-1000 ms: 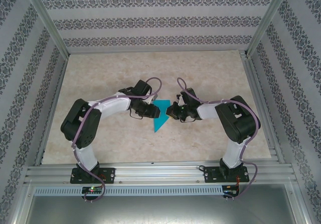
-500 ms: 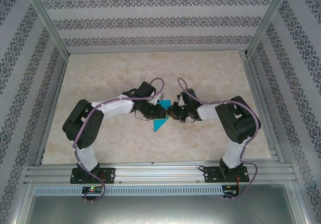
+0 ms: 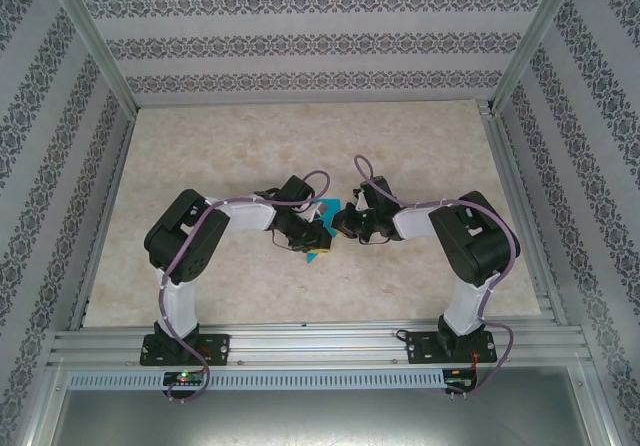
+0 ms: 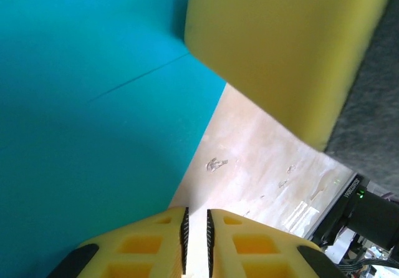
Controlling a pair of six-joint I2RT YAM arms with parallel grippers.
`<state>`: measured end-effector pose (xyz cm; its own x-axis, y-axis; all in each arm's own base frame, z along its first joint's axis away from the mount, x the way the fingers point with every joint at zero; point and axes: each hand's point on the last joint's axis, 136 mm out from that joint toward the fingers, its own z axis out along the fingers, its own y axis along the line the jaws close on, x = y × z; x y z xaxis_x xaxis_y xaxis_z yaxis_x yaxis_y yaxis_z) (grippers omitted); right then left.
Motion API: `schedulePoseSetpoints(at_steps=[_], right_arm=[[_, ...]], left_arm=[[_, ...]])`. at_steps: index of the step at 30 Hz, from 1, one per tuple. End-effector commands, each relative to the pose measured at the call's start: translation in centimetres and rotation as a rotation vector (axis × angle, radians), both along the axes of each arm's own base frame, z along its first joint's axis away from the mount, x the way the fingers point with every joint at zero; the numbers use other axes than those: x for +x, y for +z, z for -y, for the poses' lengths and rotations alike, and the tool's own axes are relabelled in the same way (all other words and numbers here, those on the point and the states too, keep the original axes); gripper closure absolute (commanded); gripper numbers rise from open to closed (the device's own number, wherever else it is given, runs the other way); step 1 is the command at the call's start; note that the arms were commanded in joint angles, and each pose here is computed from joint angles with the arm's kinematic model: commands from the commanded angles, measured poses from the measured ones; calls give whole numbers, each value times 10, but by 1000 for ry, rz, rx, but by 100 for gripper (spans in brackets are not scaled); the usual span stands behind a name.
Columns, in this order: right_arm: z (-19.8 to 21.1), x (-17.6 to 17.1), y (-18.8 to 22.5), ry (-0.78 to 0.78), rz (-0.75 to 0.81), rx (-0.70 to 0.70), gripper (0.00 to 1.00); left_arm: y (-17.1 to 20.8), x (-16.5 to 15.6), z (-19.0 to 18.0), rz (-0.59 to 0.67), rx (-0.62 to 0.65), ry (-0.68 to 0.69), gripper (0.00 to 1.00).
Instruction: Fold a paper plane with a square sheet of paper (pick it up from the middle)
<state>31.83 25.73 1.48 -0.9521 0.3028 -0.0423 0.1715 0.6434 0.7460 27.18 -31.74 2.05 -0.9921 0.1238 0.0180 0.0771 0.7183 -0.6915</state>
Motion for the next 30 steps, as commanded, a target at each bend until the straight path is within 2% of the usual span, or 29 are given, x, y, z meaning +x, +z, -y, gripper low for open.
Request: schedulePoseSetpoints(at_steps=[1,8,17,24,30], right_arm=[[21,-23,-39,-32,-113,-119,93],[24,-26,-44,-33,-125,-131,93],[24,-26,-44,-31,-124,-130,93],[24,-27,-45,-31,-127,-134,93],[24,-29,-47,-29,-135,-136,93]], left_arm=[[-17,-21,-15,-67,59,4,80],[-1,-24,-19,-34,37,5,80],[34,-9,-5,63,-74,2,77],[6,-11,-19,31,-6,45,79],[-19,-31,-37,-51,60,79,81]])
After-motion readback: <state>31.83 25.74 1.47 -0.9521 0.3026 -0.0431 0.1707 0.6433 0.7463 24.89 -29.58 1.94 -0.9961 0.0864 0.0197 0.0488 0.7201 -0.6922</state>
